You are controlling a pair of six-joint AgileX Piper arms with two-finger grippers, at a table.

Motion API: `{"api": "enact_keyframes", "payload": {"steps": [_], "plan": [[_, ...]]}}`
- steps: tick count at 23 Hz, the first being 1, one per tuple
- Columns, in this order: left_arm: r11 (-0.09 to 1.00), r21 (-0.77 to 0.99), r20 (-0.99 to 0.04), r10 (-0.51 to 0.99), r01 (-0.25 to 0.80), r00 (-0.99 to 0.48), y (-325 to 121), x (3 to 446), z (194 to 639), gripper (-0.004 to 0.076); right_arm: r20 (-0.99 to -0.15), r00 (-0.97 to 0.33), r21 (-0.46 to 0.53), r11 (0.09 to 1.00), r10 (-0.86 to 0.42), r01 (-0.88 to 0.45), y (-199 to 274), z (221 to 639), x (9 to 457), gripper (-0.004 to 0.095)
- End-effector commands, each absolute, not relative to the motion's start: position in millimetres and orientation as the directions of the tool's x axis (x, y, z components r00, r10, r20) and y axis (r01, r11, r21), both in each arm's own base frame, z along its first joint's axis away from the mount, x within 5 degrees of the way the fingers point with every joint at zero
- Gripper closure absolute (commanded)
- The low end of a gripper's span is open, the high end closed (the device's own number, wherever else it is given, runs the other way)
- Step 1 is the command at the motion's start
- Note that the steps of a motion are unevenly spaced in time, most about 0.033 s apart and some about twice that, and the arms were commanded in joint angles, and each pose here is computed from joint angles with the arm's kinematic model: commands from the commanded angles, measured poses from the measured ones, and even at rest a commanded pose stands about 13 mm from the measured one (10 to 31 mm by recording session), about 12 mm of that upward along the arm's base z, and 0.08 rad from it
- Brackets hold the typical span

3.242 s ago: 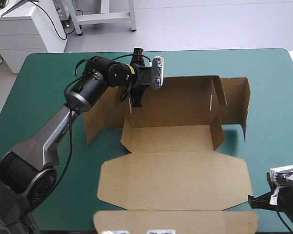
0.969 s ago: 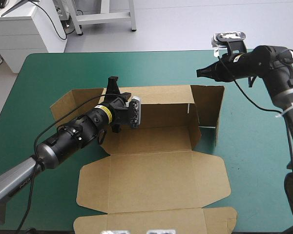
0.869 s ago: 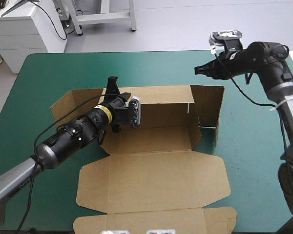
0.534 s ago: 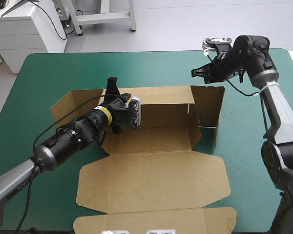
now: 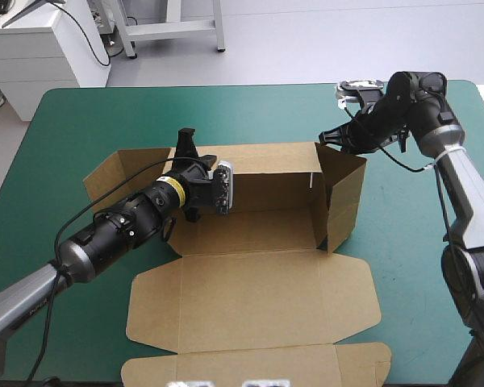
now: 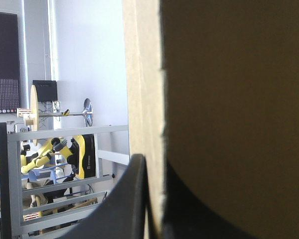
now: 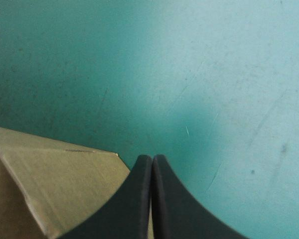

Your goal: Fold the box

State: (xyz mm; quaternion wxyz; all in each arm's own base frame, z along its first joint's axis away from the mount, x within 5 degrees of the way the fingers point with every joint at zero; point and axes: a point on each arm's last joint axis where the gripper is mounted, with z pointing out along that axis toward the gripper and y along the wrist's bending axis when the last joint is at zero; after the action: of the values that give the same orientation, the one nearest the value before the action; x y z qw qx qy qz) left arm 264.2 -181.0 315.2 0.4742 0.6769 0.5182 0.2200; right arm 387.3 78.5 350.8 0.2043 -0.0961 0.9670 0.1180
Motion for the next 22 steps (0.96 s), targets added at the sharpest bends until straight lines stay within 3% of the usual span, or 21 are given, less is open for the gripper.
{"api": "enact_keyframes", "payload": {"steps": [1,5,9,14,22], "plan": [[-0.01,0.85,-0.182,0.933,0.527,0.311,-175.4,261.0,315.4,0.0731,-0.478,-0.862,0.206,0.933,-0.169,-0.296,76.7,378.1,358.9,0.0923],[-0.002,0.847,-0.188,0.934,0.532,0.303,-175.1,261.0,315.2,0.0731,-0.481,-0.856,0.235,0.912,-0.19,-0.335,78.5,379.6,342.8,0.0923],[0.028,0.841,-0.215,0.934,0.541,0.286,-175.0,261.0,315.2,0.0731,-0.557,-0.811,0.276,0.881,-0.178,-0.384,82.2,384.2,325.7,0.0923],[0.026,0.837,-0.21,0.938,0.546,0.277,-174.1,261.0,314.5,0.0731,-0.651,-0.735,0.27,0.848,-0.187,-0.456,83.3,357.6,303.6,0.0923],[0.026,0.837,-0.209,0.938,0.547,0.276,-174.0,261.0,314.4,0.0731,-0.791,-0.584,0.162,0.857,-0.183,-0.489,74.6,314.5,266.5,0.0923]]}}
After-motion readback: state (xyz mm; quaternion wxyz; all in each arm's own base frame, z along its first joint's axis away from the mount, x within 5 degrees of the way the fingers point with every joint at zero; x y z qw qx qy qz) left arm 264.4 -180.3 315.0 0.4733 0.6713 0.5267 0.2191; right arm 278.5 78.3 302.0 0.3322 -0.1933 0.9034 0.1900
